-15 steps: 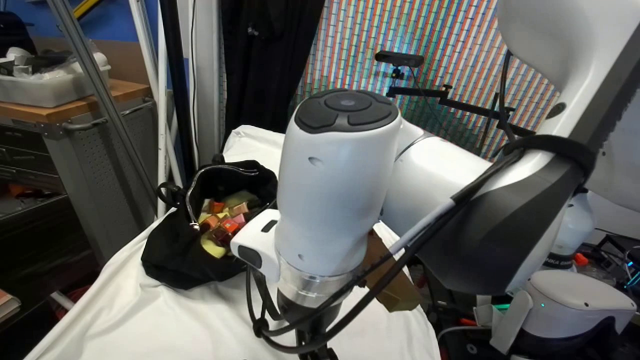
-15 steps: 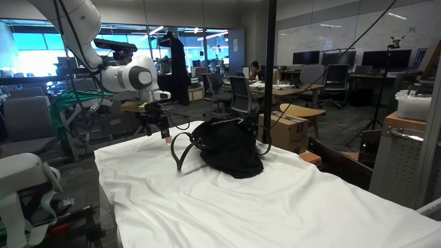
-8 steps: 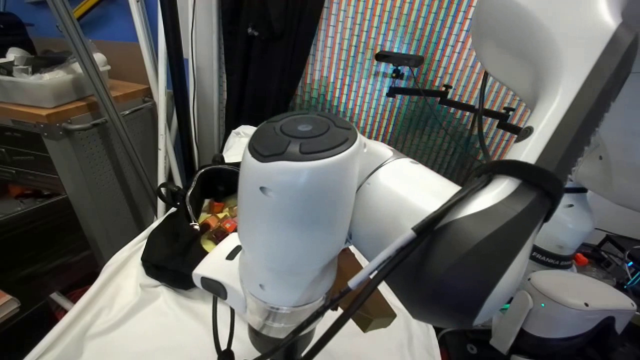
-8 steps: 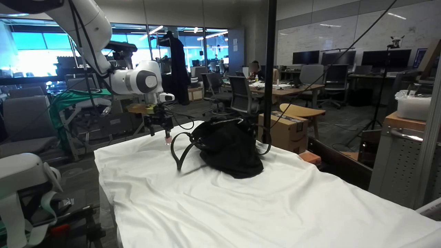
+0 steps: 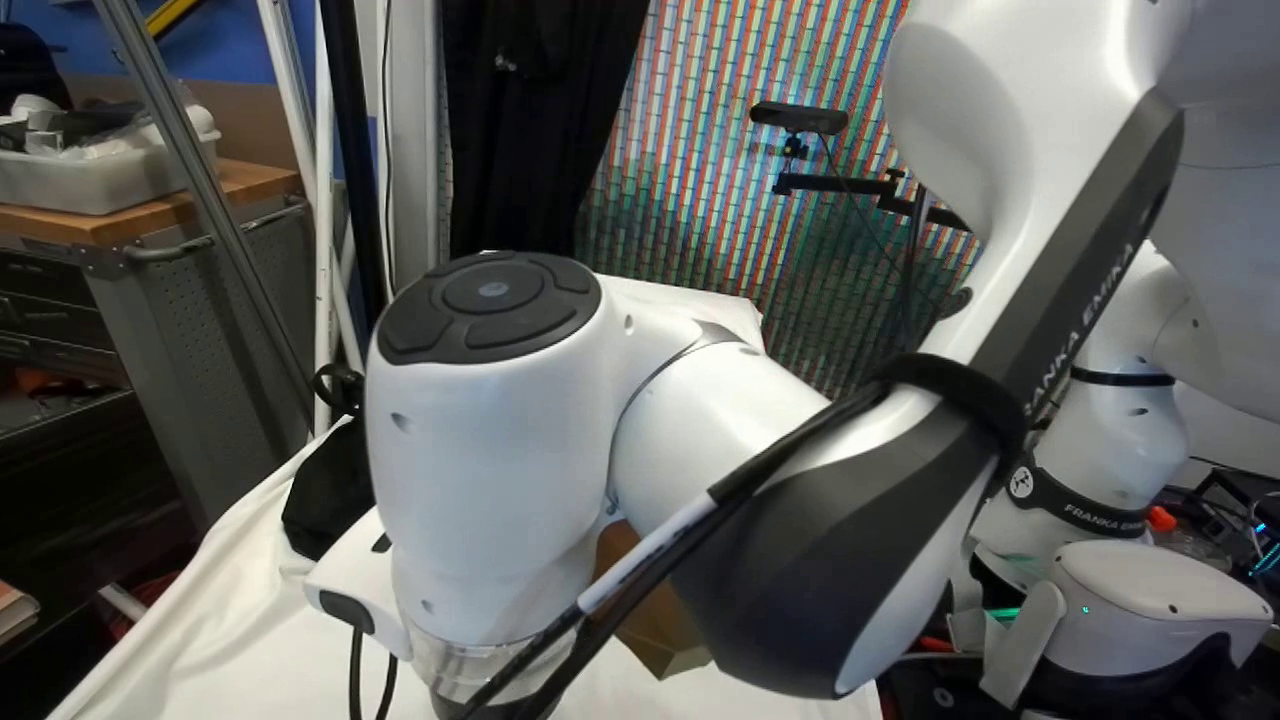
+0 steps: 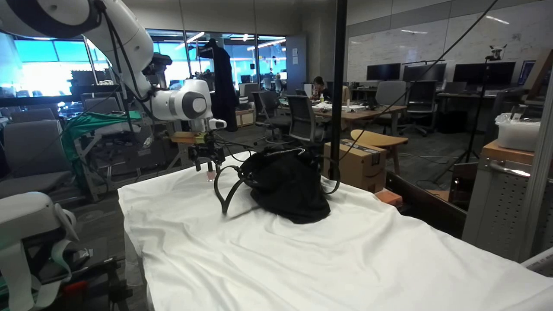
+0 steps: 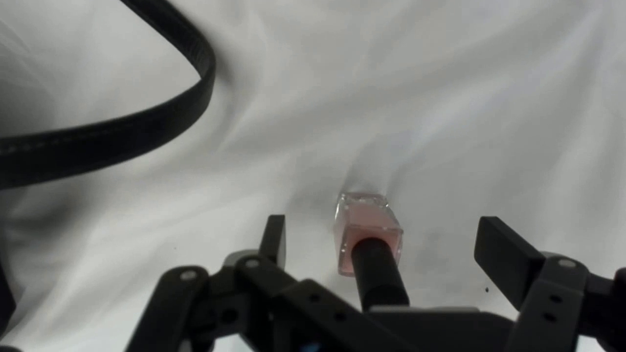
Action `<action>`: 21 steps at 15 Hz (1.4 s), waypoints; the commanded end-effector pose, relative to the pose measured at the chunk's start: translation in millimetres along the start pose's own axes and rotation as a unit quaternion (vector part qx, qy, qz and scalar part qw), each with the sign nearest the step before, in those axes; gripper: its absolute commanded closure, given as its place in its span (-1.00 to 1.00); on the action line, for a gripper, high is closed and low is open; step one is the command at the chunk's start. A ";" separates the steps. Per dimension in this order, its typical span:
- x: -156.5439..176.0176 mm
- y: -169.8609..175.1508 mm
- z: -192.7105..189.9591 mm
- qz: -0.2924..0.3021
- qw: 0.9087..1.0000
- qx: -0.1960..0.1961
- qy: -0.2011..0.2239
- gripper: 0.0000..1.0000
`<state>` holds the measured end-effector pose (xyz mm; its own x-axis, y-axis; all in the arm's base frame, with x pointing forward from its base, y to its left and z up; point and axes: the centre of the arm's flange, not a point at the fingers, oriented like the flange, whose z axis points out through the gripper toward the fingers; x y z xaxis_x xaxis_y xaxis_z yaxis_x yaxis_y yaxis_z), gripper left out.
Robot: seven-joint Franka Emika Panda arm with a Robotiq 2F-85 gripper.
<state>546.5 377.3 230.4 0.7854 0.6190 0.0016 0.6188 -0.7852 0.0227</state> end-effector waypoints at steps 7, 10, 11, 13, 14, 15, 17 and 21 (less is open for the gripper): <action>35.8 15.2 20.0 -0.020 0.999 -0.005 -0.028 -1.00; 34.5 14.0 20.8 -0.022 0.999 -0.005 -0.041 -1.00; 33.9 12.4 19.0 -0.024 0.999 -0.004 -0.046 -1.00; 32.2 8.1 19.2 -0.027 0.998 -0.004 -0.054 -1.00; 31.5 6.1 19.6 -0.030 0.998 -0.005 -0.058 -0.93; 30.7 4.3 19.7 -0.032 0.998 -0.005 -0.060 -0.49; 30.4 1.8 19.6 -0.034 0.998 -0.006 -0.061 -0.42; 27.8 0.1 17.5 -0.036 0.997 -0.006 -0.062 0.15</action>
<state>564.2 392.0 209.3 0.7481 0.6534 -0.1162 0.6596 -0.7513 0.0223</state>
